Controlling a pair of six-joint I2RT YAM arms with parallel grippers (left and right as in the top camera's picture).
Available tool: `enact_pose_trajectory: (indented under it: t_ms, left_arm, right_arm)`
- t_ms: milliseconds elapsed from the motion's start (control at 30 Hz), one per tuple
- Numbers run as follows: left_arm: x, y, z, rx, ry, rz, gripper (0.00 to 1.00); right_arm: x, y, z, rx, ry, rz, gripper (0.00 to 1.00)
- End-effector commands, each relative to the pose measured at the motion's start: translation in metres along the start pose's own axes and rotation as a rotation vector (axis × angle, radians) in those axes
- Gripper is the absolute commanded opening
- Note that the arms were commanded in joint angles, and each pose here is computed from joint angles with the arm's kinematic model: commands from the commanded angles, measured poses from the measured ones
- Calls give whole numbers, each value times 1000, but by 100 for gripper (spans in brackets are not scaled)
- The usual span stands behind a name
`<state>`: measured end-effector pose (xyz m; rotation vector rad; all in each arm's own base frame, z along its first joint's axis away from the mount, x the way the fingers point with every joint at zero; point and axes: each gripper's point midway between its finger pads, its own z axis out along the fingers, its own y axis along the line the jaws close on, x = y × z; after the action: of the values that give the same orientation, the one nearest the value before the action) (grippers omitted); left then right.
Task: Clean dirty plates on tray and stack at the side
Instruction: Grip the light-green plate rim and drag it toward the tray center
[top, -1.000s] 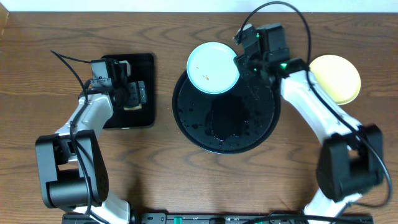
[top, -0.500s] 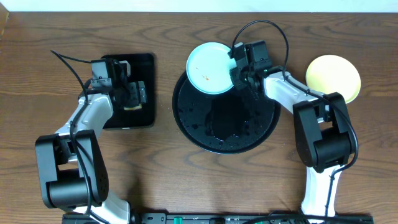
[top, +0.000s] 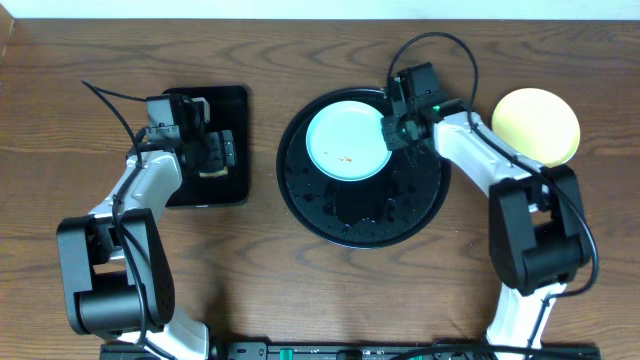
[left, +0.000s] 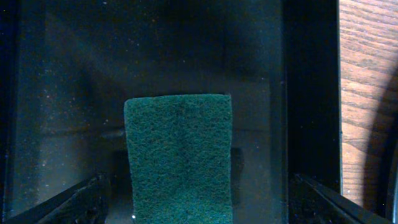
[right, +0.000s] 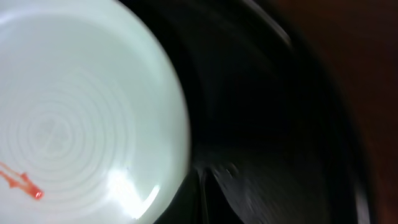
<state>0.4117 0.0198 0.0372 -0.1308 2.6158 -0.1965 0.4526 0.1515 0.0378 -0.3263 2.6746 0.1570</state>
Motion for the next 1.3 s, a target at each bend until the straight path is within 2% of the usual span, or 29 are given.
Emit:
enact_pose_trajectory:
  t_ms: [0,167,200,233,267,300,333,433,600,867,933,967,1000,1033,1133,1267]
  left_arm:
    - [-2,2,-2,-7,-6,2,91]
    - [-2,2,-2,-7,-5,2,91]
    - [-2,2,-2,-8,-5,1,91]
    - [-2,2,-2,-8,-5,1,91]
    - [-2,2,-2,-8,-5,1,91]
    - [-2,2,-2,-8,-5,1,91]
    - [-2,2,-2,-8,-5,1,91]
    - [-2,2,-2,-8,-5,1,91]
    - [-2,2,-2,-8,-5,1,91]
    - [-2,2,-2,-8,-5,1,91]
    - [-2,2,-2,-8,-5,1,91]
    - [-2,2,-2,-8,-5,1,91]
    - [-2,2,-2,-8,-5,1,91]
    - [-2,2,-2,-8,-5,1,91]
    - [-2,2,-2,-8,-5,1,91]
    - [-2,2,-2,-8,-5,1,91]
  right_arm:
    - [-10,-11,-22,36,-42,113,1]
    - [6,-5,-21,3,25,118,2]
    - [3,-6,-21,8,12,116,5]
    - [-4,-6,-21,8,-15,103,13]
    - [-14,-5,-20,3,-54,80,27]
    - [-24,-4,-21,-1,-97,59,49]
    - [-35,-3,-22,-7,-142,31,59]
    - [-47,-1,-24,-10,-189,-47,67]
    - [-46,17,-12,-109,-195,-165,63]
    - [-32,14,35,-106,-158,-162,55]
    - [-28,14,44,-107,-149,-163,47]
    - [-28,15,44,-107,-147,-163,37]
    - [-28,14,44,-106,-147,-163,20]
    - [-29,14,44,-106,-153,-163,11]
    - [-41,15,33,-106,-194,-166,1]
    - [-53,17,5,-105,-229,-167,1]
